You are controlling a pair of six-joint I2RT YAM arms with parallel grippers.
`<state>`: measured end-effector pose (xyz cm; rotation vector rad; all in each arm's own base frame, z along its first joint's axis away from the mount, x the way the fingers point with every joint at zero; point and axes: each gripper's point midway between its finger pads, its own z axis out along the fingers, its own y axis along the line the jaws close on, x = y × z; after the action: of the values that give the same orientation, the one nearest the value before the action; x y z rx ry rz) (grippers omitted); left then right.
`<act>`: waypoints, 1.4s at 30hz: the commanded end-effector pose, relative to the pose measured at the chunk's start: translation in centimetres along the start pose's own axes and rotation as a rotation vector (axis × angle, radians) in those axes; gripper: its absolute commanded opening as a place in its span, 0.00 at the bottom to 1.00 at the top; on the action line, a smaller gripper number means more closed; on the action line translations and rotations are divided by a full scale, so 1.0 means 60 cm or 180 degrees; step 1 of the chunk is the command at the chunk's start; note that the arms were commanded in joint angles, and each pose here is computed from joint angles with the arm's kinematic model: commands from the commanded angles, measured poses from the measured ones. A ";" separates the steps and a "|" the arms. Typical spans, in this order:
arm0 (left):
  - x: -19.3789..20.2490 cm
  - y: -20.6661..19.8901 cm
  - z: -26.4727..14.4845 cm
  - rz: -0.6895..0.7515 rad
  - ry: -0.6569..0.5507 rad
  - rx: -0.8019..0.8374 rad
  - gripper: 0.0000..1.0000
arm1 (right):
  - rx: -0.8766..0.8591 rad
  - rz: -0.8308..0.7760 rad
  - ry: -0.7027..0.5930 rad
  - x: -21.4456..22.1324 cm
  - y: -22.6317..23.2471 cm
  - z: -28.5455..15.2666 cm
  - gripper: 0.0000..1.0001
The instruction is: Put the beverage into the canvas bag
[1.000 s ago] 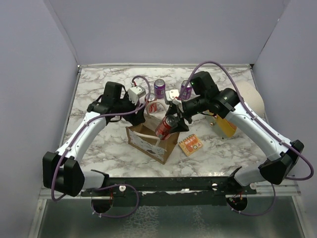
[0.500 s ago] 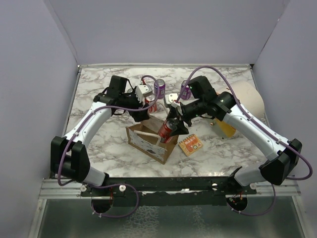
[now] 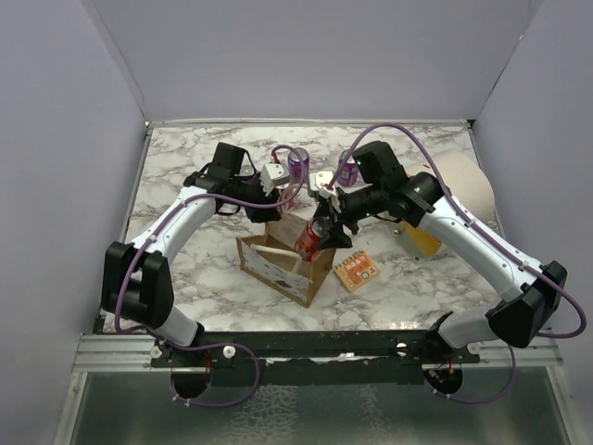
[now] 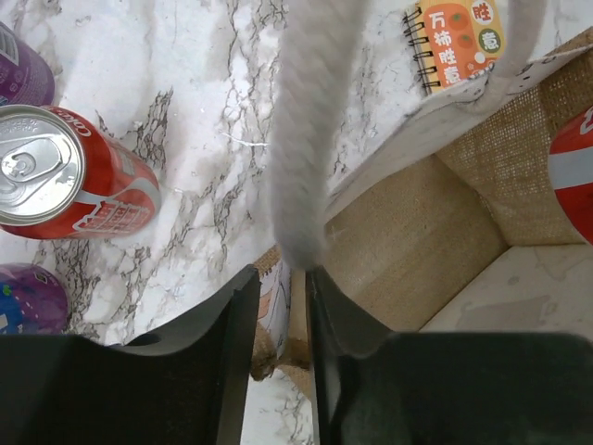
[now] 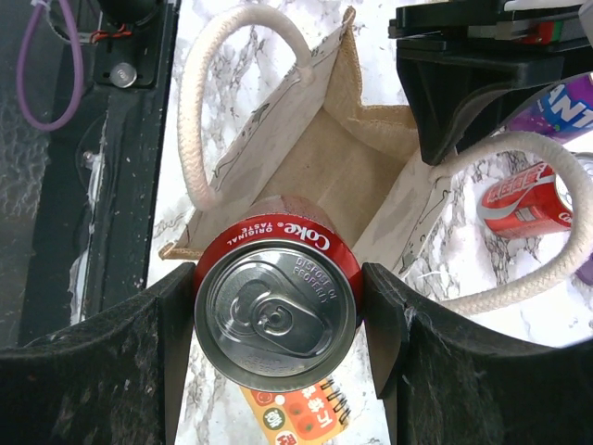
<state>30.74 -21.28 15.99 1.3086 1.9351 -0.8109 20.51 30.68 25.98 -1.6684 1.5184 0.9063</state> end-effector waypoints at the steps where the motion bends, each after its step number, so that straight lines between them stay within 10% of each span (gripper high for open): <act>1: -0.026 0.002 -0.001 -0.0189 -0.0264 -0.0174 0.22 | 0.0311 -0.0331 -0.0270 -0.063 -0.015 -0.038 0.13; 7: -0.029 0.009 -0.016 -0.0566 -0.0443 -0.0555 0.01 | 0.0500 -0.0399 -0.0221 -0.070 -0.036 -0.046 0.12; 18: -0.010 0.002 -0.039 -0.1017 -0.0487 -0.0905 0.00 | 0.0537 -0.0476 -0.0207 -0.082 -0.079 -0.022 0.12; 29: -0.020 -0.009 -0.067 -0.0630 -0.0524 -0.0952 0.65 | 0.0332 -0.0356 -0.0265 -0.067 -0.098 0.030 0.12; 42: 0.024 -0.021 -0.092 -0.0682 -0.0244 -0.1039 0.78 | 0.0395 -0.0198 -0.0343 -0.042 -0.087 0.044 0.11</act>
<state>29.38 -17.40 18.22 0.8425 2.0513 -0.6322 25.53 33.80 22.92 -1.6125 1.5694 0.8367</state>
